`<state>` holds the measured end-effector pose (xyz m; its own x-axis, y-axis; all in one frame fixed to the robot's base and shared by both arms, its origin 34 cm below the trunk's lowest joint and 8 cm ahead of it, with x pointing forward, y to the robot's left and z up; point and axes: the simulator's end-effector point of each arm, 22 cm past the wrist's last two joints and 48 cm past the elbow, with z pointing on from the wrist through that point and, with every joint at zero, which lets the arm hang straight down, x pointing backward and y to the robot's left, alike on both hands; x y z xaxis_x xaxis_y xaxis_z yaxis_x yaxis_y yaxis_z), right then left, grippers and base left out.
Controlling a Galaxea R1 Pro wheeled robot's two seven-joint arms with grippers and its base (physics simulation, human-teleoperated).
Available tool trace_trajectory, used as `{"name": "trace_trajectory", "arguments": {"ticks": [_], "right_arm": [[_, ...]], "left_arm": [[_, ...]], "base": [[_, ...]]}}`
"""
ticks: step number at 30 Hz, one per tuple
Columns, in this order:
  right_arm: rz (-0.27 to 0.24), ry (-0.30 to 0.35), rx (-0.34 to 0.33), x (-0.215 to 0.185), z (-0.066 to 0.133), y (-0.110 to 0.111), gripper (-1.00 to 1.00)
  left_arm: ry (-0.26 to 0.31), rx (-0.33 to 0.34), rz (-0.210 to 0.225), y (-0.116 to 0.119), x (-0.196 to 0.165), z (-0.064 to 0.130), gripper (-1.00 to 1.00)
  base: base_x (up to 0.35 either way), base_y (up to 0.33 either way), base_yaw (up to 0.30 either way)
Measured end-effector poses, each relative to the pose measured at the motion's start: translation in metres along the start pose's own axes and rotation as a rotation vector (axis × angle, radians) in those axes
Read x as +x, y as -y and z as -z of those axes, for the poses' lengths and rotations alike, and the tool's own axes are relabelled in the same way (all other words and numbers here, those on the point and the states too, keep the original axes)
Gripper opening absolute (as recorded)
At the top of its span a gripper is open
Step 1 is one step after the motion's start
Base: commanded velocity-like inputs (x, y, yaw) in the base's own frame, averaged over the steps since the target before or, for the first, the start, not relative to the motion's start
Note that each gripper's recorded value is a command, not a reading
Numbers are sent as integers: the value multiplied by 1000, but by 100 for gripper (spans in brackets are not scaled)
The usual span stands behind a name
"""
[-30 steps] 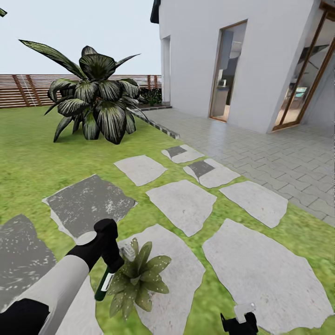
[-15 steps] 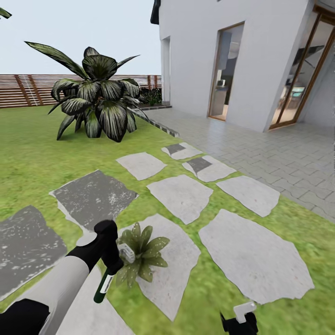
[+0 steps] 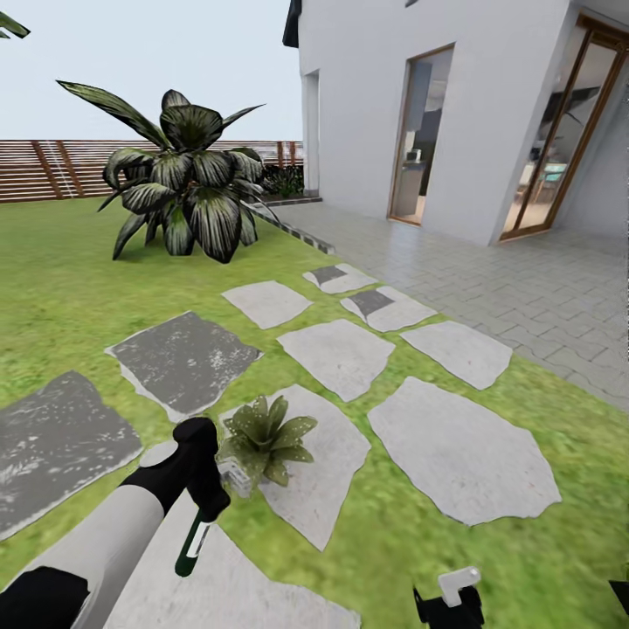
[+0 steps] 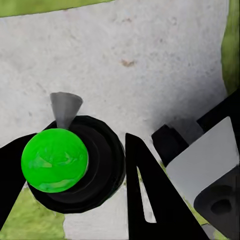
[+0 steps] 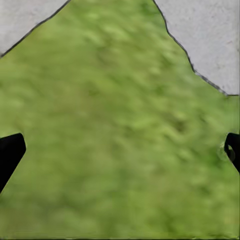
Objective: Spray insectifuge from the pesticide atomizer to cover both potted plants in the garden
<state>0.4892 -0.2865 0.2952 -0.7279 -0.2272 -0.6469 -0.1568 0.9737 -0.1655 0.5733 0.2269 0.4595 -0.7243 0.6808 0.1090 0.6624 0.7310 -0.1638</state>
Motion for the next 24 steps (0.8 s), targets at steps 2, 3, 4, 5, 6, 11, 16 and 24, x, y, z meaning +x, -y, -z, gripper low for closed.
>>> {"name": "trace_trajectory", "arguments": {"ticks": [2,3,4,5,6,11,16,24], "right_arm": [[1,1,-3,0,0,-1,100],[3,2,-6,-1,0,-2,100],[5,3,-10,-1,0,-3,100],[6,5,-12,-2,0,-4,100],[11,7,-16,-3,0,-5,100],[120,46,-123,-18,-2,-29,100],[281,151,-388,-62,7,-91,100],[445,161,-659,-83,28,-147,100]], "left_arm": [[1,26,0,7,5,-8,-100],[4,37,-21,11,7,-13,-100],[13,43,-60,13,7,-17,-100],[26,47,-86,15,6,-20,-100],[63,60,-113,18,3,-26,-100],[268,50,-212,14,-7,-49,-100],[380,84,-337,24,2,-70,-100],[372,131,-405,40,15,-90,-100]], "base": [[-337,0,0],[-337,0,0],[-337,0,0],[-337,0,0],[-337,0,0],[-314,0,0],[-93,0,0],[-3,0,0]]}}
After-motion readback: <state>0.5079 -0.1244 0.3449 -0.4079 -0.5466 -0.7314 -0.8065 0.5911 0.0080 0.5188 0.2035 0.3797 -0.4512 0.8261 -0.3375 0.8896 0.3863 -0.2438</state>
